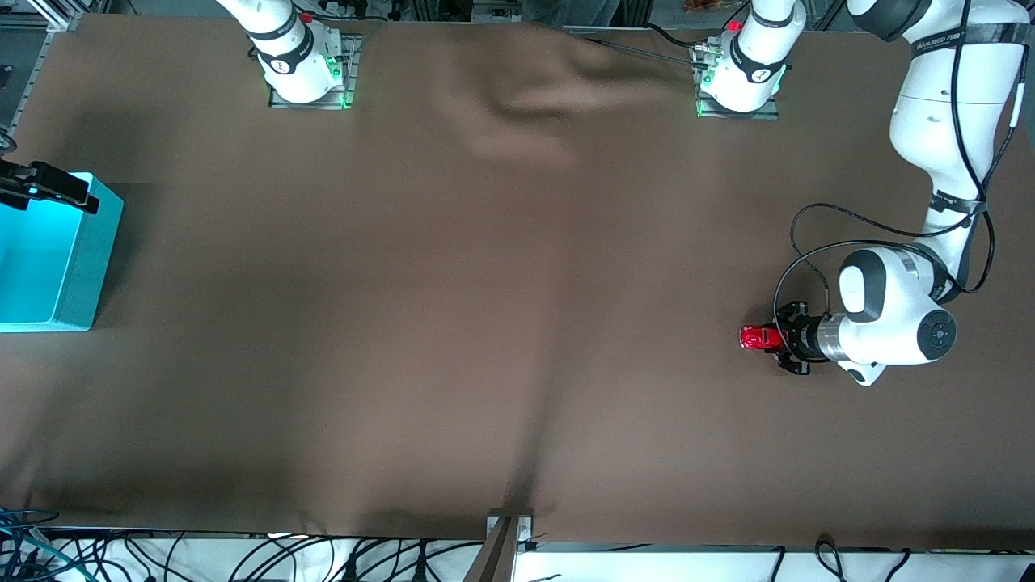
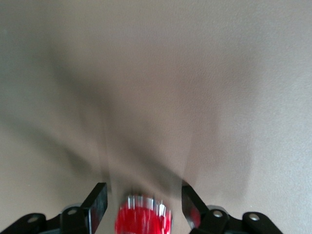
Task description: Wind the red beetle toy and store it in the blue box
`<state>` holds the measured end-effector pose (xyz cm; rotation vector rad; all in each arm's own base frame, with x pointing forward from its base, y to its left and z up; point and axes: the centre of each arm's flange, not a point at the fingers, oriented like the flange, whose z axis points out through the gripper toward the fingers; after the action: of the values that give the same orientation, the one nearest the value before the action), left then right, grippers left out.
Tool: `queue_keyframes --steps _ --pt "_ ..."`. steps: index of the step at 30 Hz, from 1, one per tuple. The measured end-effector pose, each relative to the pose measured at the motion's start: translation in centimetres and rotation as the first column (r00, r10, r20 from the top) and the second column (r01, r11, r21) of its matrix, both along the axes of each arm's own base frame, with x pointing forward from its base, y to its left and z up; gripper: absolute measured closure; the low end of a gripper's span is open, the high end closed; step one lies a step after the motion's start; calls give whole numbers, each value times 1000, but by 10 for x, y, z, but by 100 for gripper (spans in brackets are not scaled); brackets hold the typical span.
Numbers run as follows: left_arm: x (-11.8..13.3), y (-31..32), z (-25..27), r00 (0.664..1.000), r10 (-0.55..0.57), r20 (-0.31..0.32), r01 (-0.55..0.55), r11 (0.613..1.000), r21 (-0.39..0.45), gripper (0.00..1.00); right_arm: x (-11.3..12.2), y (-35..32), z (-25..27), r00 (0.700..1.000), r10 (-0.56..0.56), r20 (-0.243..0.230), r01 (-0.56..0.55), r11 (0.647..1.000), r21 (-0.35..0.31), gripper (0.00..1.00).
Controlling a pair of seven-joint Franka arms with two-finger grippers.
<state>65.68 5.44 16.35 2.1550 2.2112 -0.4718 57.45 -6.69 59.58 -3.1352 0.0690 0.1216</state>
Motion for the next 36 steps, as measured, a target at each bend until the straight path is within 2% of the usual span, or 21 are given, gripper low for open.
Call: queue_keyframes --steps 36 --pt "0 0 -1 1000 -4 1 4 1000 -1 27 0 0 0 1000 0 1 0 1000 0 0"
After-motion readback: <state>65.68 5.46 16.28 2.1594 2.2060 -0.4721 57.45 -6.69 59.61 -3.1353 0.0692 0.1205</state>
